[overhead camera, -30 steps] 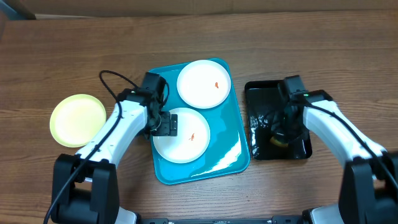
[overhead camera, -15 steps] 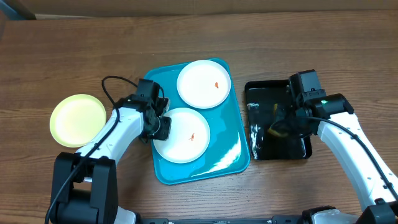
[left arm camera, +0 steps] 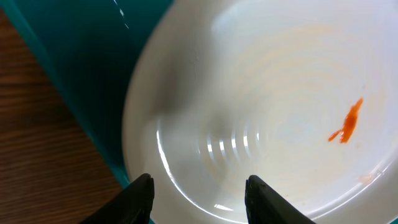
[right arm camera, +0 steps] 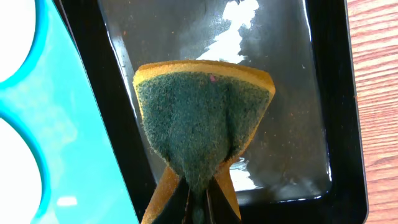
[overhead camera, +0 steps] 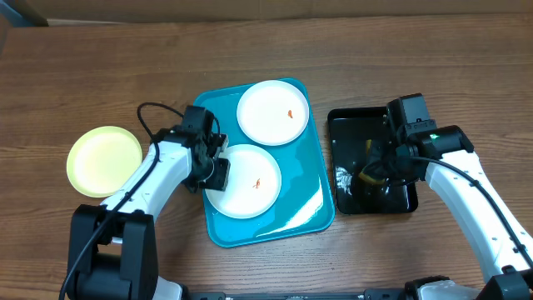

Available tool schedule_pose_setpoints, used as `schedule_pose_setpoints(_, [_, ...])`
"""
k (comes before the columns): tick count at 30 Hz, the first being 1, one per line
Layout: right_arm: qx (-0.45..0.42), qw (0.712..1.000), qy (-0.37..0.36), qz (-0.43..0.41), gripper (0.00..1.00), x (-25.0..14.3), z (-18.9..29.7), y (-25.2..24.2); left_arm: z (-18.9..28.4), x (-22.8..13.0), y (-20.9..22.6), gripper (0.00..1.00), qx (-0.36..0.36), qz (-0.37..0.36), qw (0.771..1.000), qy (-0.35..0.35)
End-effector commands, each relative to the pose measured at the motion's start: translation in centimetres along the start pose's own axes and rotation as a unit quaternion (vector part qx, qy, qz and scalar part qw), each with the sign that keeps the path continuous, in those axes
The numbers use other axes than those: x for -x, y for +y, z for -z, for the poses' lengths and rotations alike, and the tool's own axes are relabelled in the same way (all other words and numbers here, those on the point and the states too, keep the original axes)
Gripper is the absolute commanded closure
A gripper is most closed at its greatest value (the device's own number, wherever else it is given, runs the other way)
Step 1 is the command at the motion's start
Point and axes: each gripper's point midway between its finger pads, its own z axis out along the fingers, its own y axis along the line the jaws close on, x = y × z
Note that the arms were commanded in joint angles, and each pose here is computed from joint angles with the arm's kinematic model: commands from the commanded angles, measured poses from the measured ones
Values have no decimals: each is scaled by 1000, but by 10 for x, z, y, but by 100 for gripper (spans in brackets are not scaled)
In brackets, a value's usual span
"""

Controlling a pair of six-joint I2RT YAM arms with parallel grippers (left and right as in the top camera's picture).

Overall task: Clean dirty plates on tray and stack at the side
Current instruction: 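Grasp the sponge in the black tray with the right gripper and wet it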

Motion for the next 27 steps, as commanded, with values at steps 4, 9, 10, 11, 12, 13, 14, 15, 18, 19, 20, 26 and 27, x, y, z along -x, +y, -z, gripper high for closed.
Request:
schedule_pose_setpoints(4, [13,1000,-20,13,96,7,11,7,17,19,9,45,34,10,999,-34])
schedule_pose_setpoints(9, [13,1000,-20,13,96,7,11,7,16,16,21,45,70,12,997,-30])
schedule_pose_setpoints(10, [13,1000,-20,13,96,7,11,7,15,15,23,45,73,12,997,-30])
schedule_pose_setpoints(11, [13,1000,-20,13,96,7,11,7,13,15,23,45,72,13,997,-31])
schedule_pose_setpoints(12, [13,1000,-20,13,96,7,11,7,11,15,22,44,66,13,997,-33])
schedule_pose_setpoints(13, [13,1000,-20,13,96,7,11,7,8,15,19,44,58,13,998,-36])
schedule_pose_setpoints(14, [13,1000,-20,13,96,7,11,7,5,15,16,45,49,12,998,-38])
schedule_pose_setpoints(15, [13,1000,-20,13,96,7,11,7,2,15,14,45,40,12,998,-40])
schedule_pose_setpoints(18, [13,1000,-20,13,96,7,11,7,-9,11,3,46,6,9,999,-46])
schedule_pose_setpoints(19, [13,1000,-20,13,96,7,11,7,-13,8,1,47,-1,8,999,-45])
schedule_pose_setpoints(20, [13,1000,-20,13,96,7,11,7,-17,5,0,49,-4,9,999,-42])
schedule_pose_setpoints(26, [14,1000,-20,13,96,7,11,7,-23,-5,1,70,-5,26,999,-32])
schedule_pose_setpoints(27, [18,1000,-19,14,96,7,11,8,-23,-4,1,78,-5,32,999,-33])
